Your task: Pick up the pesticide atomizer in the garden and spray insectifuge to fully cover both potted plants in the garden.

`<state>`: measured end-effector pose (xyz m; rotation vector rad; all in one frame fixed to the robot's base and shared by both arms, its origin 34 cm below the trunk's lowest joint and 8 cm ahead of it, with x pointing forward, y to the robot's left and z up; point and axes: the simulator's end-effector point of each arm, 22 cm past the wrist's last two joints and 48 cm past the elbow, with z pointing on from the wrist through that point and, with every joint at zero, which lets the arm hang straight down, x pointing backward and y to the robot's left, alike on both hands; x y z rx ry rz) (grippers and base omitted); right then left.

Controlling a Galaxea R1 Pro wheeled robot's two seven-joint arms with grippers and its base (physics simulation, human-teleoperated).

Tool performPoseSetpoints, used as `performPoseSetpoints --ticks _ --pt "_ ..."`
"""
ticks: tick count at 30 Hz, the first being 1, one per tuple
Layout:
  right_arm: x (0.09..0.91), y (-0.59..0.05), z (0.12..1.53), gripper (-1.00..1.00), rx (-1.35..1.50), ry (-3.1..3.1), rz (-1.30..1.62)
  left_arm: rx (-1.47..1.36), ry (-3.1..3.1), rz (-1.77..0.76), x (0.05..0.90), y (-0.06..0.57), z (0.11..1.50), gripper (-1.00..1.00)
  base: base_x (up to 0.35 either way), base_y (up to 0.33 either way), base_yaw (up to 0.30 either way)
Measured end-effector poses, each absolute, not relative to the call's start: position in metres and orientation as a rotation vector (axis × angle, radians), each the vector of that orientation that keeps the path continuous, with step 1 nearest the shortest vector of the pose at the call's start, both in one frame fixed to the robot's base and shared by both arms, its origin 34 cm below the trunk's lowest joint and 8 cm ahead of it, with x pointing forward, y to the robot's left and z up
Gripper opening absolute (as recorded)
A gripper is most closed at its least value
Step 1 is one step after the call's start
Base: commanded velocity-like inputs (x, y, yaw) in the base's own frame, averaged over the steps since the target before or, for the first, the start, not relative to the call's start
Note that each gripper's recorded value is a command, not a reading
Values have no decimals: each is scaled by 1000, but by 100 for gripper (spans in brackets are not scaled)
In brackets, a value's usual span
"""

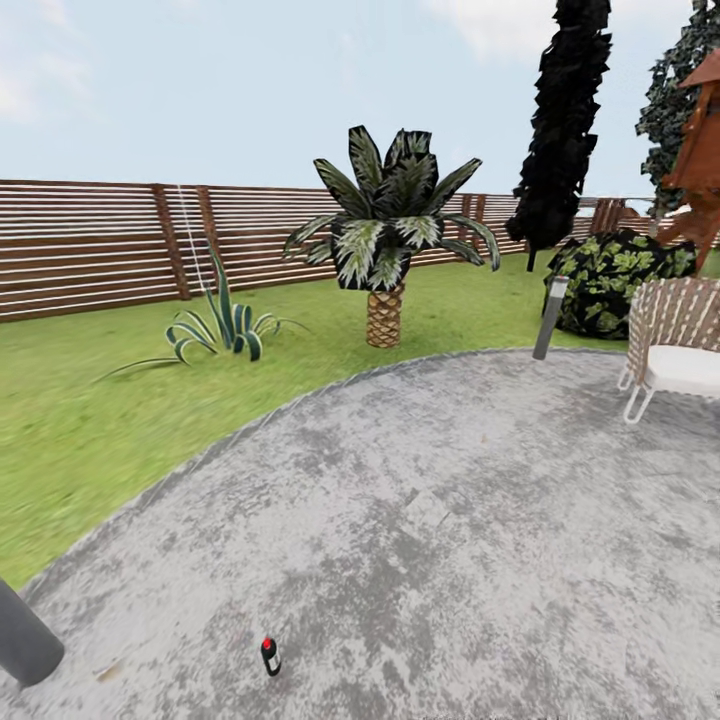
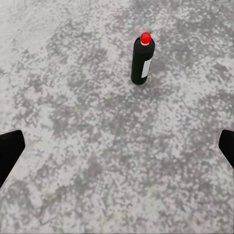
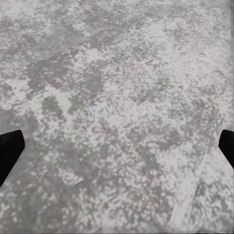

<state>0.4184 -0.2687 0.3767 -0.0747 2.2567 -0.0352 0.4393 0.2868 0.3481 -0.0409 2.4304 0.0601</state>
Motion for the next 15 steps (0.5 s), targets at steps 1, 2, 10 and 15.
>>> performPoseSetpoints --ticks 1,2,10,15 --pt "418 -269 377 100 -75 2256 -35 -41 2430 60 439 287 348 100 0 337 -289" --pt "419 -269 377 100 -75 2256 -35 -41 2430 60 439 287 348 100 0 337 -289" --pt "420 -269 378 100 -75 2253 -35 -41 2427 60 440 287 349 100 0 337 -289" --pt "420 -269 379 100 -75 2251 -35 -41 2426 59 441 287 350 100 0 258 -286"
